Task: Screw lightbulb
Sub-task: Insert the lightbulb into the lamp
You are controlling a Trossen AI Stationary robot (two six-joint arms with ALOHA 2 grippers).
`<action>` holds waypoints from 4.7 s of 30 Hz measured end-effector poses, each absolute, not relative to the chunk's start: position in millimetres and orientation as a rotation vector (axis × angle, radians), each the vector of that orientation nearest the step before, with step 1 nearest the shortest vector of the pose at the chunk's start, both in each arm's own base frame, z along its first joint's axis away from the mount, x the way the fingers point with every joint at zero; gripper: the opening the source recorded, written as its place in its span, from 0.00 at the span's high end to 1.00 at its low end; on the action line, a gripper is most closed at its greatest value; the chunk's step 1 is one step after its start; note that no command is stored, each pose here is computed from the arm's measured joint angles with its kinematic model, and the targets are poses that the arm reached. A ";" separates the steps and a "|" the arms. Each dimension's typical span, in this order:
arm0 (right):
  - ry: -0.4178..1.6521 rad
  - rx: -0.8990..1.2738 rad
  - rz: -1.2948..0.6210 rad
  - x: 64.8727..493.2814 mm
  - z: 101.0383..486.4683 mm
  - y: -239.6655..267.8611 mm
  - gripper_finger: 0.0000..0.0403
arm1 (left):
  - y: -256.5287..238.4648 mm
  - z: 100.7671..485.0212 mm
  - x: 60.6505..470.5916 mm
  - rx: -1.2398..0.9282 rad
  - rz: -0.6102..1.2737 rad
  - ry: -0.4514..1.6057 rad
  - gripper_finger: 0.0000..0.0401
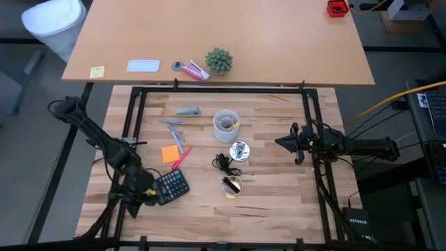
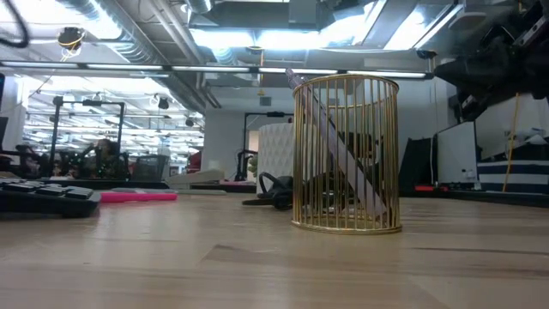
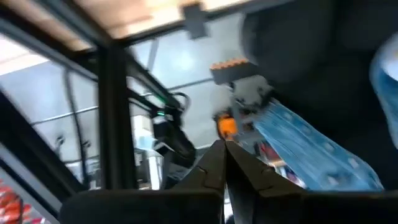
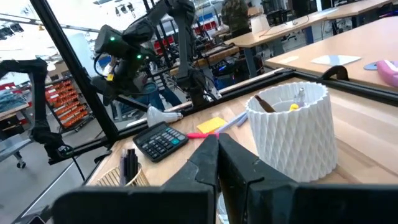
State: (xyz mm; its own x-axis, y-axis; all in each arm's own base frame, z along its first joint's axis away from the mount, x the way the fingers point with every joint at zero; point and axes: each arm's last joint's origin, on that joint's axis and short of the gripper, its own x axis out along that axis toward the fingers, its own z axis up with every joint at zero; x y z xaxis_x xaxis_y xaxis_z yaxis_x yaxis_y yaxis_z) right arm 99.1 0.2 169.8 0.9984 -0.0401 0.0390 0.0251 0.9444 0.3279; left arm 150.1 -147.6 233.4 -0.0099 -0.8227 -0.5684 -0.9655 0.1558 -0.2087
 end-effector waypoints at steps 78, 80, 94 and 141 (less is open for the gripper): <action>-0.035 0.230 -0.063 99.0 168.6 -0.6 0.97 | -11.4 282.1 166.2 -0.486 0.968 0.889 1.00; -0.035 0.231 -0.063 99.0 168.6 -0.6 0.97 | -12.4 286.3 158.2 -0.550 0.928 0.946 1.00; -0.034 0.231 -0.063 99.0 168.6 -0.5 0.97 | -19.1 261.3 138.0 -0.750 0.783 1.346 0.87; -0.014 0.227 -0.062 99.1 166.7 -0.5 0.97 | 47.2 168.5 164.4 -0.657 1.616 1.298 0.56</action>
State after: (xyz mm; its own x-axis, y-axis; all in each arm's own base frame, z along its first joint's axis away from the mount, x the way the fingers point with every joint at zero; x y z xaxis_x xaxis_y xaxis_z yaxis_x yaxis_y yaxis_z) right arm 99.1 -0.5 166.7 0.9980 -0.0633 0.0067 0.0601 0.9724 0.2254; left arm 164.4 47.2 168.5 -0.4249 0.3291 -0.8433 -0.8944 -0.0090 0.4472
